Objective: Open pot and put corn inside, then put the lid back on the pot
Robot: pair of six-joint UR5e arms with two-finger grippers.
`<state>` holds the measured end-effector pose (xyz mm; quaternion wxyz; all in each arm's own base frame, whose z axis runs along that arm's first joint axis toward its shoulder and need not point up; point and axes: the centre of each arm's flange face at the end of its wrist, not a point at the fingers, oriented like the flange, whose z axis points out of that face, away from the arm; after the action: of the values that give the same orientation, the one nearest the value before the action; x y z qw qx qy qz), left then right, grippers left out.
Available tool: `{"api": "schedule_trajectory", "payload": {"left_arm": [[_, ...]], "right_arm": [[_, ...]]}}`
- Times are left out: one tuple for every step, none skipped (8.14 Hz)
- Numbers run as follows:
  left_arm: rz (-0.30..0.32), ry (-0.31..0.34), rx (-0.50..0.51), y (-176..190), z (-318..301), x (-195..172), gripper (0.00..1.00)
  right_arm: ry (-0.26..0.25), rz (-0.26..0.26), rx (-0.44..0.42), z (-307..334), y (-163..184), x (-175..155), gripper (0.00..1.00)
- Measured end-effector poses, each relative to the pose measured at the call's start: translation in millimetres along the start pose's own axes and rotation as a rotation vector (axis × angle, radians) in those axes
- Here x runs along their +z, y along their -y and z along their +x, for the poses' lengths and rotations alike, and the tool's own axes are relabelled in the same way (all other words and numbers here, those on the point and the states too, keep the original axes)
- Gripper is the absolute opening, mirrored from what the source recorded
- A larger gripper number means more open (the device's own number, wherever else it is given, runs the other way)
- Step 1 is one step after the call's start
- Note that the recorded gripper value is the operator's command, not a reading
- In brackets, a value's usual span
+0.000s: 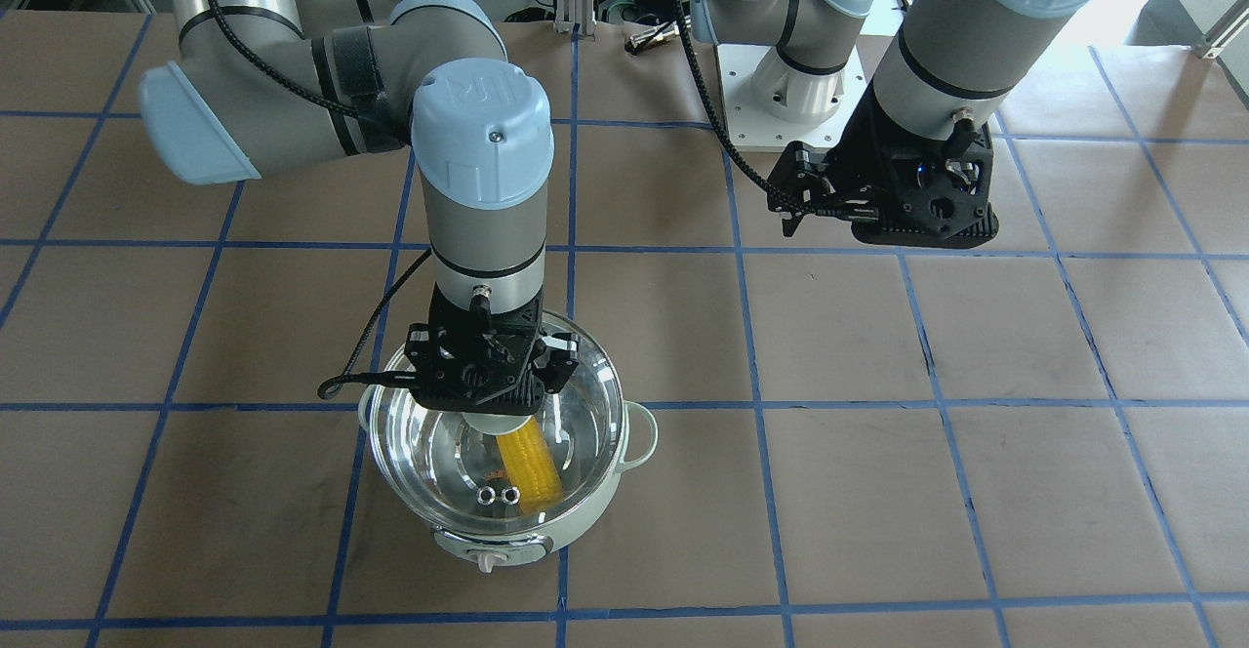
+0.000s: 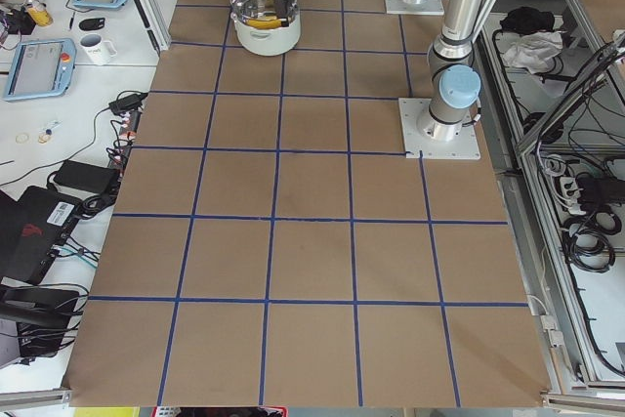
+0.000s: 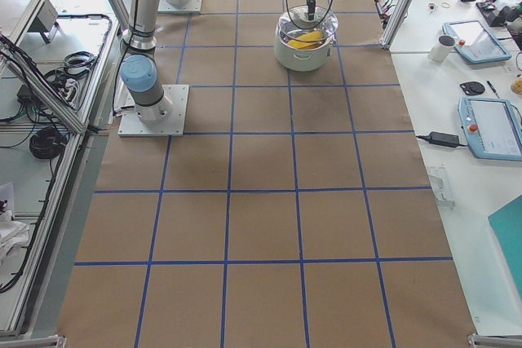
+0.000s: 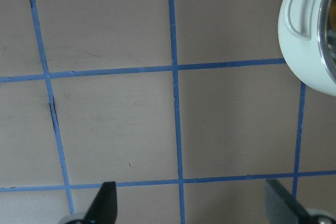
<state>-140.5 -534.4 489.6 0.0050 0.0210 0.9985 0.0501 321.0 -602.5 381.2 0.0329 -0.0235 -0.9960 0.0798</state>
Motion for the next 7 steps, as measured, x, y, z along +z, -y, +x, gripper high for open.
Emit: {"api": "schedule_trajectory", "payload": {"left_arm": [[0.018, 0.003, -0.002, -1.3, -0.9, 7.0, 0.99], [0.027, 0.005, -0.002, -0.9, -1.4, 11.3, 1.0], [0.03, 0.005, -0.002, -0.1, -1.7, 13.8, 1.0], [0.03, 0.006, -0.002, 0.4, -1.8, 15.0, 1.0], [0.031, 0.006, -0.002, 0.8, -1.8, 15.3, 1.0], [0.032, 0.006, -0.002, 1.0, -1.9, 15.5, 1.0], [0.033, 0.005, -0.004, 1.3, -1.8, 15.7, 1.0]], "right_arm": [[0.006, -0.016, 0.021, -1.5, -2.5, 7.4, 0.28], [0.01, -0.035, 0.032, -2.1, -7.1, 15.1, 0.28], [0.013, -0.044, 0.033, -2.2, -10.3, 19.4, 0.28], [0.017, -0.04, 0.032, -2.6, -10.8, 21.9, 0.28], [0.019, -0.035, 0.029, -2.8, -10.7, 23.0, 0.29], [0.02, -0.032, 0.027, -2.9, -10.5, 23.6, 0.29], [0.022, -0.027, 0.02, -3.3, -9.8, 24.3, 0.29]]}}
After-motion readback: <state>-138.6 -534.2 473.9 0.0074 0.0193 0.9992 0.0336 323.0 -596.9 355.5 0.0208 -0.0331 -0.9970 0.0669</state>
